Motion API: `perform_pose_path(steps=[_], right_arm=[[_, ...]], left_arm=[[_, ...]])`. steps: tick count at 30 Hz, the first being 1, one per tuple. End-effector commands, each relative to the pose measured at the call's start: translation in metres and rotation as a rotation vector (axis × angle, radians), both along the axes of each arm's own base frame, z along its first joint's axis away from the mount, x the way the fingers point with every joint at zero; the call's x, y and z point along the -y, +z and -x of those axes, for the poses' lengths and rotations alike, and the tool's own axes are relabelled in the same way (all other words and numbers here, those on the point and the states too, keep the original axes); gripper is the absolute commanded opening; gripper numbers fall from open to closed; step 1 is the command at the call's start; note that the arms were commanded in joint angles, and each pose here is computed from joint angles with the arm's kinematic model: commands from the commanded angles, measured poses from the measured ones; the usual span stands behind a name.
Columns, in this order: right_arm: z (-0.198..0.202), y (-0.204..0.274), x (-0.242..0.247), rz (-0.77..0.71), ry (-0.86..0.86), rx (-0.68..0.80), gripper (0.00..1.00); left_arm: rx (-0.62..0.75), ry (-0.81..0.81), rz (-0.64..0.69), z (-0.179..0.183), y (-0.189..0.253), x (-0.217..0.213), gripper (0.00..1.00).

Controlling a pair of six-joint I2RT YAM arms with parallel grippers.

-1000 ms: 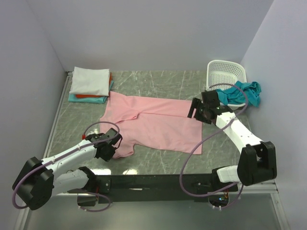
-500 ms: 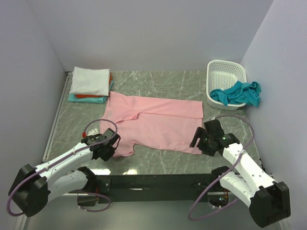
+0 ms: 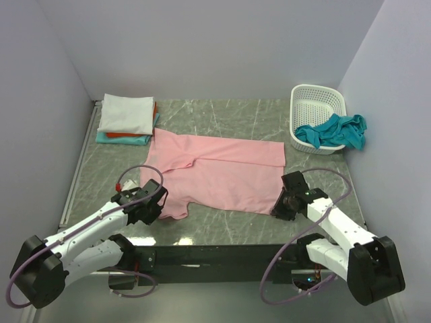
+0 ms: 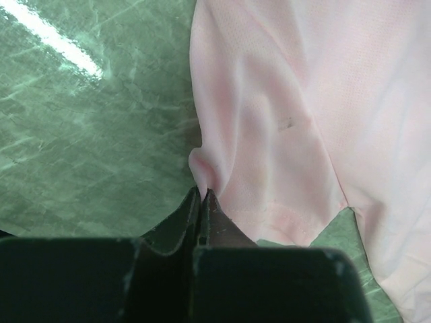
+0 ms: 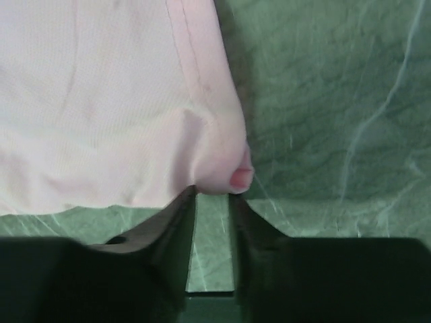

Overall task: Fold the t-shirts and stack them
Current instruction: Fold the tshirt

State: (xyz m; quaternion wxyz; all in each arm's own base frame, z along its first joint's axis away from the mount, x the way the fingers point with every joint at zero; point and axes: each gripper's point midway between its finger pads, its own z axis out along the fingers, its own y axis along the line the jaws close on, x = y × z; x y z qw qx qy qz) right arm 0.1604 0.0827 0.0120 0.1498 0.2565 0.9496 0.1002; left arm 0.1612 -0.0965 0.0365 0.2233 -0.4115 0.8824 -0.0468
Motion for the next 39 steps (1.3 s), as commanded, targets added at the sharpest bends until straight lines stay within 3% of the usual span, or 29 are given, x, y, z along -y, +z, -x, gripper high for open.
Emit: perform_pose_path(steps=[1,2,3,5,17,29,39], right_arm=[[-0.015,-0.001,0.009,0.066,-0.014,0.045,0.3],[-0.016,-0.001,0.008,0.064,-0.008,0.046,0.24],[-0.02,0.003,0.007,0.061,-0.001,0.057,0.12],[-0.021,0.007,0.004,0.046,0.013,0.066,0.0],[-0.038,0.04,0.007,0.083,0.067,0.146,0.0],[-0.088,0.073,0.003,0.112,0.116,0.181,0.0],[-0.114,0.083,0.008,0.121,0.112,0.166,0.0]], left_arm=[[0.057,-0.015,0.02,-0.015,0.018,0.008,0.01],[0.054,-0.019,0.016,-0.015,0.018,0.008,0.01],[0.06,-0.021,0.017,-0.017,0.021,0.009,0.01],[0.058,-0.036,0.008,-0.018,0.023,0.01,0.01],[0.152,-0.101,-0.019,-0.053,0.065,0.022,0.01],[0.342,-0.084,-0.001,-0.127,0.12,0.024,0.01],[0.369,-0.102,-0.032,-0.17,0.135,0.024,0.01]])
